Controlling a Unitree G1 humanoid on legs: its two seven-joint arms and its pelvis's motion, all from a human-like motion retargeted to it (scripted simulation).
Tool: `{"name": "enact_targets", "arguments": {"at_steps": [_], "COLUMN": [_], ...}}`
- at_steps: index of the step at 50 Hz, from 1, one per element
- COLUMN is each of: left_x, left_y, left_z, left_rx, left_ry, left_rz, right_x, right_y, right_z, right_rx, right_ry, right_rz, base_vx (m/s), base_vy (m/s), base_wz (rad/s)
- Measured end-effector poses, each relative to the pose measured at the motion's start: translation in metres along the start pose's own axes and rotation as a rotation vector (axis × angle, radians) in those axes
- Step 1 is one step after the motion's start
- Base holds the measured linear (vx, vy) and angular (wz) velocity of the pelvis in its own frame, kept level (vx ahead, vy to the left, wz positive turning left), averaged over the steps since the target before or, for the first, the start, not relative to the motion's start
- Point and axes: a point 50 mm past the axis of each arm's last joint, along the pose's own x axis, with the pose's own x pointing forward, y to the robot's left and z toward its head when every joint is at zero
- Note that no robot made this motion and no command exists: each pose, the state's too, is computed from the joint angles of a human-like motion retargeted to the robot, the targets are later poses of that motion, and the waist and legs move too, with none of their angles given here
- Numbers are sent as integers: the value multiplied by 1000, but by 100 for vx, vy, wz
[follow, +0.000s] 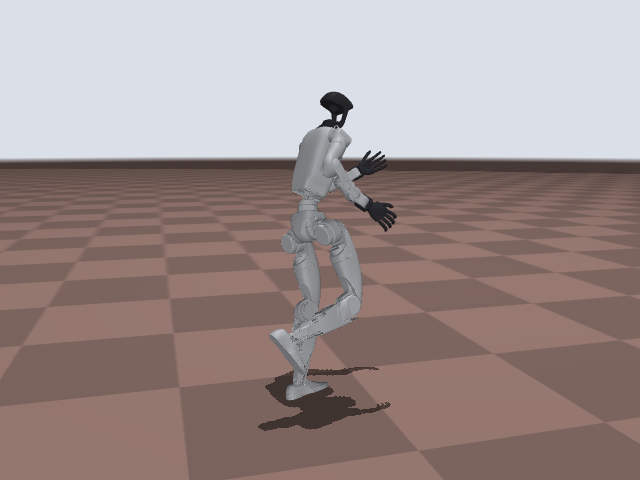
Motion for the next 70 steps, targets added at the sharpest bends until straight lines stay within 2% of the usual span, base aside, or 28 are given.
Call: {"name": "enact_targets", "arguments": {"at_steps": [3,6,8,11,15,19,21,23,25,29,33,38,40,42,46,48,51,55,58,61,63,65,70], "left_x": [30,37,39,39,38,29,-9,-72,-136,-199,-222,-224,-215,-191,-83,-29,20,50,61,68,59,37,-71], "left_y": [-61,-101,-114,-109,-86,-34,11,58,98,143,170,171,166,156,92,48,-3,-54,-78,-81,-65,-34,53], "left_z": [51,100,128,149,138,62,15,-11,-6,37,82,94,71,35,-9,7,55,108,120,113,96,75,17], "left_rx": [-98,-228,-248,-217,-198,-41,119,212,269,514,649,714,674,585,314,195,138,202,230,235,266,294,252], "left_ry": [-274,-493,-630,-770,-731,-357,-111,147,378,669,794,712,651,552,186,-35,-345,-632,-675,-626,-565,-483,7], "left_rz": [-167,-248,-264,-234,-182,-96,-6,82,159,77,161,251,262,271,214,113,-45,-265,-385,-383,-322,-212,44], "right_x": [-32,-52,-54,-41,1,49,62,58,40,-7,-46,-74,-68,-54,-30,-29,-32,-26,-19,-12,-8,-2,-14], "right_y": [-49,-69,-71,-62,-35,16,55,104,134,160,169,182,186,186,155,125,84,50,30,26,34,61,143], "right_z": [-18,-19,-15,-3,18,60,94,135,169,209,211,192,175,149,95,88,93,102,101,96,97,108,181], "right_rx": [-42,-126,-138,-169,-242,-240,-161,-4,132,283,304,355,325,270,347,394,355,198,102,44,-37,-31,366], "right_ry": [132,184,180,123,8,-172,-305,-464,-618,-827,-890,-782,-700,-600,-353,-318,-314,-296,-259,-266,-346,-469,-777], "right_rz": [-46,-21,15,95,185,260,314,468,533,785,1014,1345,1334,1195,826,755,763,774,713,623,539,472,597], "base_vx": [55,55,53,54,59,63,73,84,92,98,110,107,96,92,90,91,95,101,109,111,116,108,99], "base_vy": [9,-3,-13,-26,-41,-44,-32,-23,-13,4,21,29,27,20,16,12,1,-21,-36,-40,-35,-31,-25], "base_wz": [502,434,361,272,180,28,-49,-69,-60,-31,-79,24,119,108,136,219,250,186,74,-34,-84,-106,-116]}}
